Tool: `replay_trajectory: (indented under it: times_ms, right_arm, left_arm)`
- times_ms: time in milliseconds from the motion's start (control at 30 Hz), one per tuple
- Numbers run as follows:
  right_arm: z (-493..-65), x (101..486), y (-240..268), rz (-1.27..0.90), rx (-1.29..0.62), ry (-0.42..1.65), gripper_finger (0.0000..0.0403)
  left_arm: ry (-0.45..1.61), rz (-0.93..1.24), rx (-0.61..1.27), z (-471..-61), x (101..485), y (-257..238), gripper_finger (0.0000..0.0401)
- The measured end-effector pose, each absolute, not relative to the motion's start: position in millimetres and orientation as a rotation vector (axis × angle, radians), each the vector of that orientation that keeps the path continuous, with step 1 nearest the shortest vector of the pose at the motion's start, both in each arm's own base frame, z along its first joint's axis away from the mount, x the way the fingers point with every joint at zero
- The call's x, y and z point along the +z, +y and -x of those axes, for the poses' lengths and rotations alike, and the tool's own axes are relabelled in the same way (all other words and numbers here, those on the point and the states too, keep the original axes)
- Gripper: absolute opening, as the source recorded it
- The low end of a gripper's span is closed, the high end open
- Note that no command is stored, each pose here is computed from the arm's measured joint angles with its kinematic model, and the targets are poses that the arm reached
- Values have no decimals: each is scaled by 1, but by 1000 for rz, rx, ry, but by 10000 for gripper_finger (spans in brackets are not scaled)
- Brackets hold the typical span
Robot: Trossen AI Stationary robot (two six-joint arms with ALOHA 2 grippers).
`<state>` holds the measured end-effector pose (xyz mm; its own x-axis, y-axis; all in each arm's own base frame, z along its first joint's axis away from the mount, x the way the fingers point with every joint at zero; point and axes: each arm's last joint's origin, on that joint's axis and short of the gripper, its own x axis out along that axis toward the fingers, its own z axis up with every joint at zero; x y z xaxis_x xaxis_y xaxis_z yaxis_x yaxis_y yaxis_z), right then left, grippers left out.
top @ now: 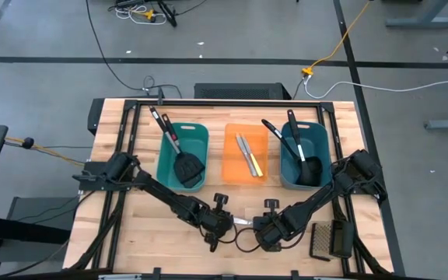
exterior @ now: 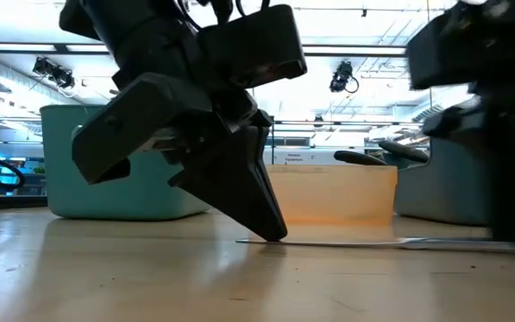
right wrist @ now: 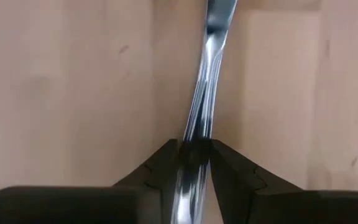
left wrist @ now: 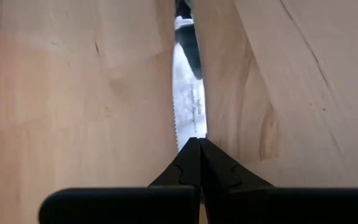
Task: Pick & Place Kitchen Items
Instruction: Put the silver knife into the orange bin
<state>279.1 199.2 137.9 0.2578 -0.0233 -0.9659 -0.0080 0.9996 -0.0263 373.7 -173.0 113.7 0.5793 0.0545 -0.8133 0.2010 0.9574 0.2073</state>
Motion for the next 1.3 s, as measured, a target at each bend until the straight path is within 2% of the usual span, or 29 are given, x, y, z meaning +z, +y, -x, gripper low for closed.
replay_trajectory:
  times_ms: [167, 567, 733, 1000, 1100, 1233, 1300]
  right_arm:
    - [-273, 160, 196, -110, 20, 1346, 123]
    - [-275, 144, 196, -216, -67, 1433, 187]
    - [-276, 134, 197, -194, -91, 1460, 195]
    - [-275, 122, 195, -156, -133, 1510, 161]
    - [-275, 121, 194, -137, -150, 1499, 136]
    - [-275, 121, 194, -107, -151, 1492, 83]
    - [-273, 121, 195, -86, -144, 1485, 79]
  left_arm:
    - [961, -282, -98, -373, 112, -173, 0]
    - [965, -280, -104, -373, 111, -173, 0]
    - [963, -283, -109, -373, 110, -173, 0]
    - [964, -280, -118, -373, 110, -174, 0]
    - [964, -279, -120, -373, 110, -174, 0]
    - [962, -278, -121, -373, 110, -174, 0]
    - [961, -282, -124, -373, 110, -174, 3]
